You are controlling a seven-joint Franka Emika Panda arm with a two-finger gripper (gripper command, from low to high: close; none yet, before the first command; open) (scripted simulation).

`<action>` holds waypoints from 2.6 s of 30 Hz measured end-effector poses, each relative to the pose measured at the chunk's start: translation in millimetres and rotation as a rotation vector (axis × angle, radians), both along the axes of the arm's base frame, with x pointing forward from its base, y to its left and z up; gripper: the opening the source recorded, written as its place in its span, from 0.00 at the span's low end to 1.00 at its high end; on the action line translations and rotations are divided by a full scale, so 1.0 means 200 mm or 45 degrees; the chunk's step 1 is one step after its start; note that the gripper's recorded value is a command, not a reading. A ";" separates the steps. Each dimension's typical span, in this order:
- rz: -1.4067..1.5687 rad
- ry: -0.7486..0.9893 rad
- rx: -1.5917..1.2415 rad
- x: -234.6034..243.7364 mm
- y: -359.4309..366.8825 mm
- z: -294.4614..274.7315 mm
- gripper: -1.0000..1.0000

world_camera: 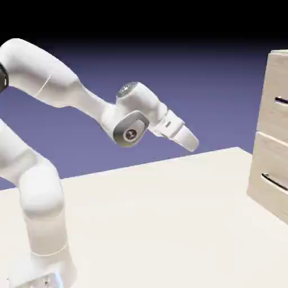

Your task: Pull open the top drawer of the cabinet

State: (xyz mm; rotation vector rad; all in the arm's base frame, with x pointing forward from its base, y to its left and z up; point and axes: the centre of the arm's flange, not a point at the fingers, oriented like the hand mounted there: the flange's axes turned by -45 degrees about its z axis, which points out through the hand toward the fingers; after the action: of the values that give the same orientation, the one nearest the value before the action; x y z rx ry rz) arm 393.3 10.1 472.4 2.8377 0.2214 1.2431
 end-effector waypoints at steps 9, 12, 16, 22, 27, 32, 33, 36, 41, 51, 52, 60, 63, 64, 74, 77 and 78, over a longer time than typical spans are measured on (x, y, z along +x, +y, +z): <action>0.600 -0.293 -0.584 0.09 0.12 0.48 0.50; 0.755 -0.388 -0.798 0.11 0.12 0.62 0.50; 0.929 -0.501 -1.096 0.14 0.10 0.77 0.50; 1.129 -0.624 -1.570 0.22 0.03 0.94 0.50; 1.256 -0.667 -1.984 0.31 -0.05 1.01 0.50; 1.361 -0.644 -2.410 0.44 -0.13 1.01 0.50; 1.382 -0.631 -2.496 0.47 -0.15 1.01 0.50; 1.442 -0.575 -2.757 0.57 -0.19 0.98 0.50; 1.550 -0.420 -3.195 0.75 -0.25 0.88 0.50; 1.804 0.145 -4.070 1.15 -0.29 0.57 0.50; 1.831 0.223 -4.157 1.18 -0.29 0.53 0.50; 2.014 1.074 -4.806 1.47 -0.24 0.22 0.50; 2.036 1.542 -5.005 1.57 -0.21 0.11 0.50; 2.034 1.651 -5.039 1.59 -0.20 0.09 0.50; 2.034 1.649 -5.037 1.83 -0.20 0.09 0.50; 2.034 1.650 -5.039 1.84 -0.20 0.09 0.00; 2.034 1.650 -5.038 1.82 -0.20 0.09 0.00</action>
State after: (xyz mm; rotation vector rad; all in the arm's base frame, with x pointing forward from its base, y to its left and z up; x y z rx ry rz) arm 756.5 -30.5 490.7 2.4193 -2.4186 2.4181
